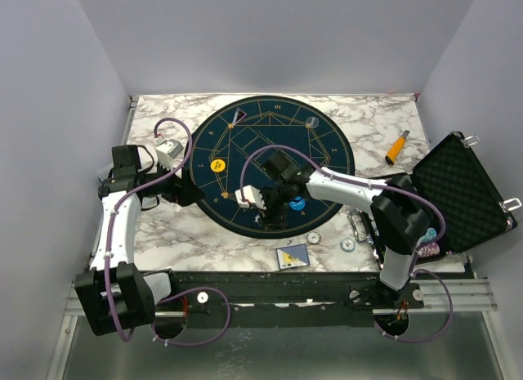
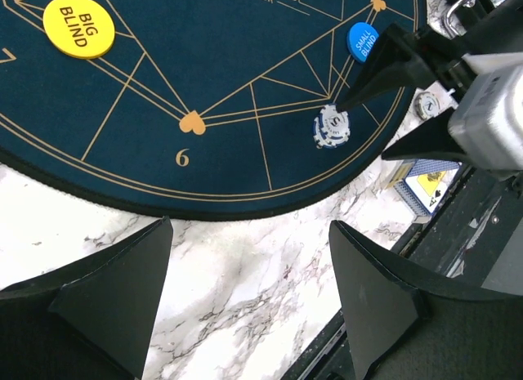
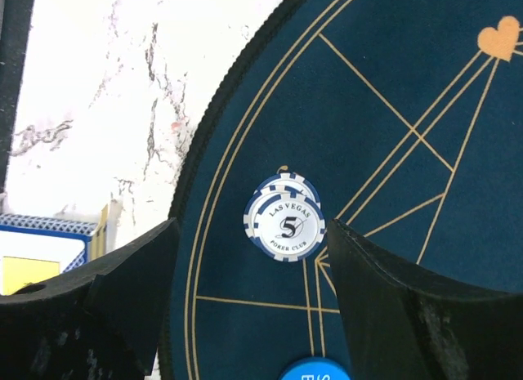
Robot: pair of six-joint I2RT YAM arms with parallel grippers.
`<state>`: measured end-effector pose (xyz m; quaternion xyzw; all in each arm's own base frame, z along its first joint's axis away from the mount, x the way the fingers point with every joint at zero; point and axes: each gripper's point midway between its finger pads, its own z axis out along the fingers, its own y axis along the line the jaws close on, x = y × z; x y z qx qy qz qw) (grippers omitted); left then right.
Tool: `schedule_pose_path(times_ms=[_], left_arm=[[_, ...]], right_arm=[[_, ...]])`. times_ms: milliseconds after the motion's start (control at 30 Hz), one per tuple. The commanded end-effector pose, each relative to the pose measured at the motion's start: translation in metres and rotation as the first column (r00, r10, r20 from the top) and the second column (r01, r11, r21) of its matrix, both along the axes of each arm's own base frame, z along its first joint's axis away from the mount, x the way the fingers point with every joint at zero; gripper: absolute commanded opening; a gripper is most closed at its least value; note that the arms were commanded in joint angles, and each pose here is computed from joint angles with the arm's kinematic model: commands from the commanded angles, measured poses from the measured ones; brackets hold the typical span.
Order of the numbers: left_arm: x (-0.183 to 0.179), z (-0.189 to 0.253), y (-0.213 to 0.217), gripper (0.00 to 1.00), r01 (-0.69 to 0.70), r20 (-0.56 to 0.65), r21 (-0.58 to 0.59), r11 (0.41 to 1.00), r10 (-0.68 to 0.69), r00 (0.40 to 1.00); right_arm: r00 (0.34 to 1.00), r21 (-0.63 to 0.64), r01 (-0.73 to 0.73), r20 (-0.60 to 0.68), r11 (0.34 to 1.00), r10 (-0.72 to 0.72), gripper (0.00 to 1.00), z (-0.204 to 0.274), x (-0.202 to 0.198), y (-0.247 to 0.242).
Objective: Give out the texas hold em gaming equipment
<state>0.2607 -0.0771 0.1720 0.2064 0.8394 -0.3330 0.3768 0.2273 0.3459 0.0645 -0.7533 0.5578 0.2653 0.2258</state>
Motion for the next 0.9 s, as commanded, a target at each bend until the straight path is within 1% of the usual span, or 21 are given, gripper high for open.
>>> schedule_pose_path(times_ms=[0, 367, 467, 667, 867], left_arm=[[-0.002, 0.007, -0.005, 0.80, 0.020, 0.003, -0.044, 0.999, -0.020, 1.000], [-0.001, 0.008, -0.004, 0.80, 0.022, 0.012, -0.038, 0.999, -0.022, 1.000], [-0.001, 0.008, -0.004, 0.79, 0.024, 0.010, -0.041, 0.999, -0.024, 1.000], [-0.001, 0.007, -0.004, 0.79, 0.026, 0.010, -0.041, 0.999, -0.026, 1.000], [0.000, 0.008, -0.005, 0.79, 0.028, 0.008, -0.049, 0.998, -0.028, 1.000]], right_arm=[[0.997, -0.049, -0.031, 0.063, 0.998, 0.034, 0.76, -0.027, 0.007, -0.001], [0.996, -0.076, -0.011, 0.092, 0.997, 0.018, 0.76, -0.046, 0.017, 0.000], [0.996, -0.080, -0.007, 0.091, 0.997, 0.014, 0.75, -0.048, 0.018, 0.000], [0.996, -0.089, -0.005, 0.091, 0.996, 0.013, 0.65, -0.047, 0.018, -0.001], [0.995, -0.093, 0.006, 0.104, 0.996, 0.004, 0.51, -0.042, 0.020, -0.003]])
